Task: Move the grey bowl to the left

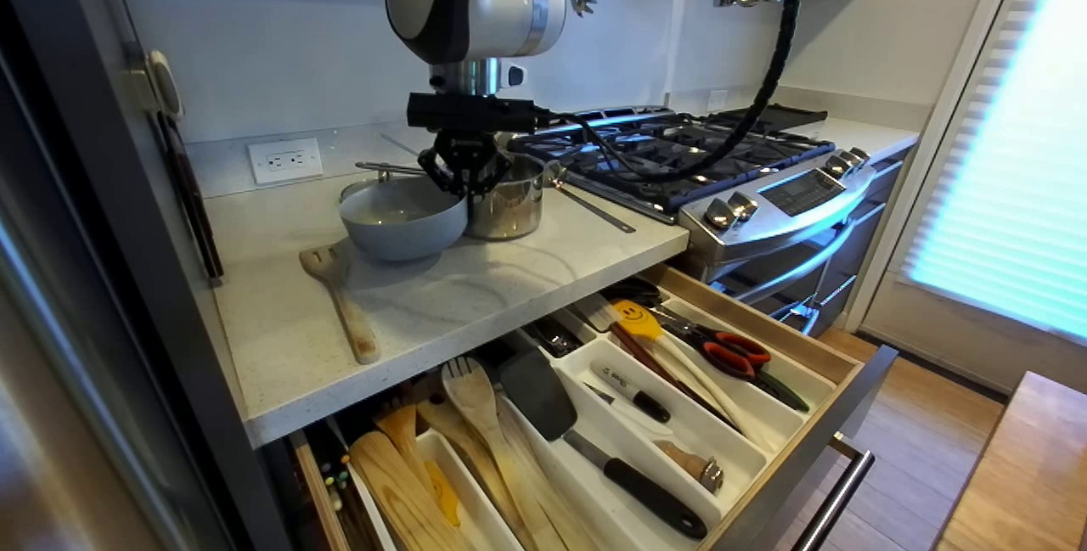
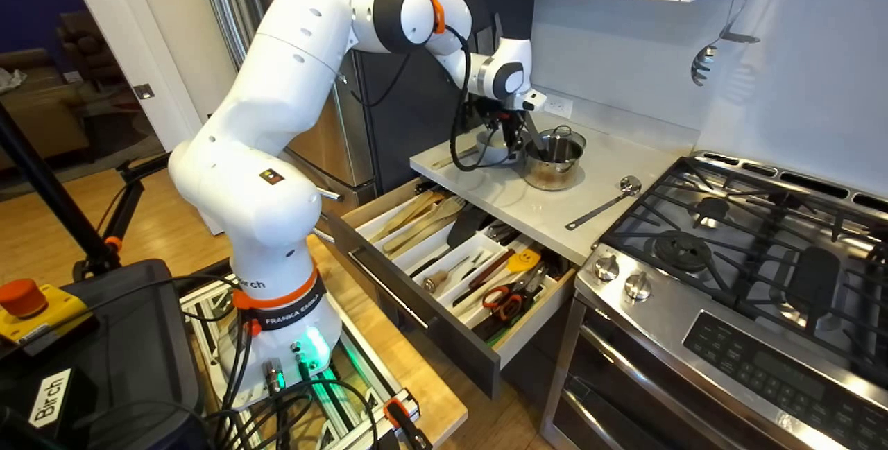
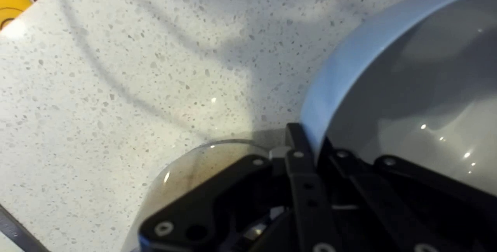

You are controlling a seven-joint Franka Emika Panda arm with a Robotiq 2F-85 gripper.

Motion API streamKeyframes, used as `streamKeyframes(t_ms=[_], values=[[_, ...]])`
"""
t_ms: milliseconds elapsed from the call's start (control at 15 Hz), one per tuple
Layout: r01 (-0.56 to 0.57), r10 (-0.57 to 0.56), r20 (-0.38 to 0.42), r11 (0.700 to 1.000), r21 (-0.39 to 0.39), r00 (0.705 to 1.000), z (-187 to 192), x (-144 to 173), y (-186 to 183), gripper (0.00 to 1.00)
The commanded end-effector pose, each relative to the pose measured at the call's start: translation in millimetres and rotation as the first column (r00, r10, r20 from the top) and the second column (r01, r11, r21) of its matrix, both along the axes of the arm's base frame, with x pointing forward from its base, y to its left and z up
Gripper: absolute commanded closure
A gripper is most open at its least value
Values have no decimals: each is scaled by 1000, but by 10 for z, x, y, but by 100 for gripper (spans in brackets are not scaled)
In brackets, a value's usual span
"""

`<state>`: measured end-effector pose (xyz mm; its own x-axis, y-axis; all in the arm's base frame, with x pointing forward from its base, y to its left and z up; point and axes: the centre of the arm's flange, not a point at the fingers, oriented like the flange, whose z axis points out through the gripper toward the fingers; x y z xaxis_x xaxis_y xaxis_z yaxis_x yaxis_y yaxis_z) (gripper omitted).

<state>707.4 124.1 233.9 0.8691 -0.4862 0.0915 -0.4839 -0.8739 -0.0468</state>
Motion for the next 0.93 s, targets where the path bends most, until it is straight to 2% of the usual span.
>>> streamKeyframes(t_ms=[0, 267, 533, 867], values=[[77, -76, 36, 997, -23, 996, 37, 70, -172, 98], [114, -112, 81, 993, -19, 990, -27, 302, -85, 98], [139, -138, 93, 990, -11, 986, -135, 543, 46, 98], [141, -140, 114, 990, 0, 984, -223, 655, 166, 98]])
